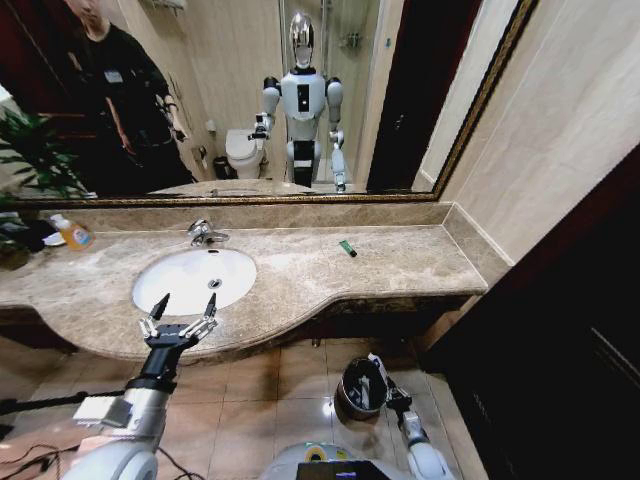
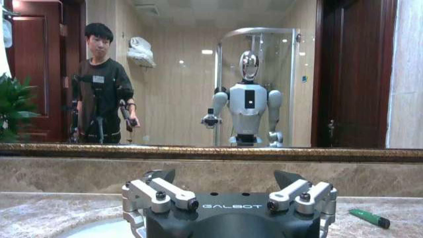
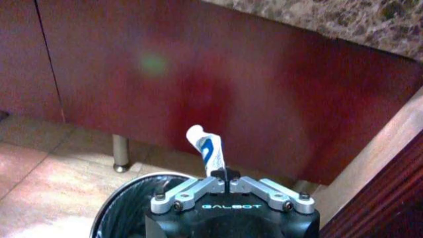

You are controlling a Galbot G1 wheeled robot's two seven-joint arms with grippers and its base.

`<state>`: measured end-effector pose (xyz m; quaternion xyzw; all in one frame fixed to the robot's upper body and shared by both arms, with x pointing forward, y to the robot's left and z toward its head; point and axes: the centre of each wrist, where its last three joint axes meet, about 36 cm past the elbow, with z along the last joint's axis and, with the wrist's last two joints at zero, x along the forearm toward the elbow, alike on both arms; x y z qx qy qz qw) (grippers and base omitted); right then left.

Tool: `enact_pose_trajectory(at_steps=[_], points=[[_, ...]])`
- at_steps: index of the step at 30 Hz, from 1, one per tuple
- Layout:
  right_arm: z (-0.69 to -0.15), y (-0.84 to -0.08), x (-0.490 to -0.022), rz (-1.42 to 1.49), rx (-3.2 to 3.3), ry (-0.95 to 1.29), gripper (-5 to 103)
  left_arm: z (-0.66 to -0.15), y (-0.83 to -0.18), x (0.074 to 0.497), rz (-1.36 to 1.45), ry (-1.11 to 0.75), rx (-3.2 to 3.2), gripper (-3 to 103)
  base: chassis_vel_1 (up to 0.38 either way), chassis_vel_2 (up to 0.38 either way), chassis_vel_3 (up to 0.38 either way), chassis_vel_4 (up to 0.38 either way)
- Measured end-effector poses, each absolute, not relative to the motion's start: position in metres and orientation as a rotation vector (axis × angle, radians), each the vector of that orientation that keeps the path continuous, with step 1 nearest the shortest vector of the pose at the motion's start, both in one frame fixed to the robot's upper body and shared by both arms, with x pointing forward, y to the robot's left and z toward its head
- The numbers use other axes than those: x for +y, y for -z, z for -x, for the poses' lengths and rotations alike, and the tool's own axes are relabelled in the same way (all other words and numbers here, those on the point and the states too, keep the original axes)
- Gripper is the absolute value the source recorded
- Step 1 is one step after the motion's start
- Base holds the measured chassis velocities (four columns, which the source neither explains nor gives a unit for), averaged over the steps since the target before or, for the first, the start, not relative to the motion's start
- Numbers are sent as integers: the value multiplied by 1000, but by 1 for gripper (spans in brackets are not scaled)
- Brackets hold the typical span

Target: Pick up the trash from the sink and place it in the trash bin.

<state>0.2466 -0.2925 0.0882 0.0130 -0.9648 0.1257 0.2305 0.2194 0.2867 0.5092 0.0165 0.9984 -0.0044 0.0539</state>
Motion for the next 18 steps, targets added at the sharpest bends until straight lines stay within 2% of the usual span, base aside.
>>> enact_pose_trajectory(at_steps=[15, 18], points=[[-245, -78, -276, -47, -2627, -343, 0, -219, -509, 287, -50, 13, 3033, 100, 0, 0, 0, 0], [-244, -79, -275, -43, -2626, -348, 16, -219, -509, 287, -50, 13, 3033, 100, 0, 0, 0, 0]])
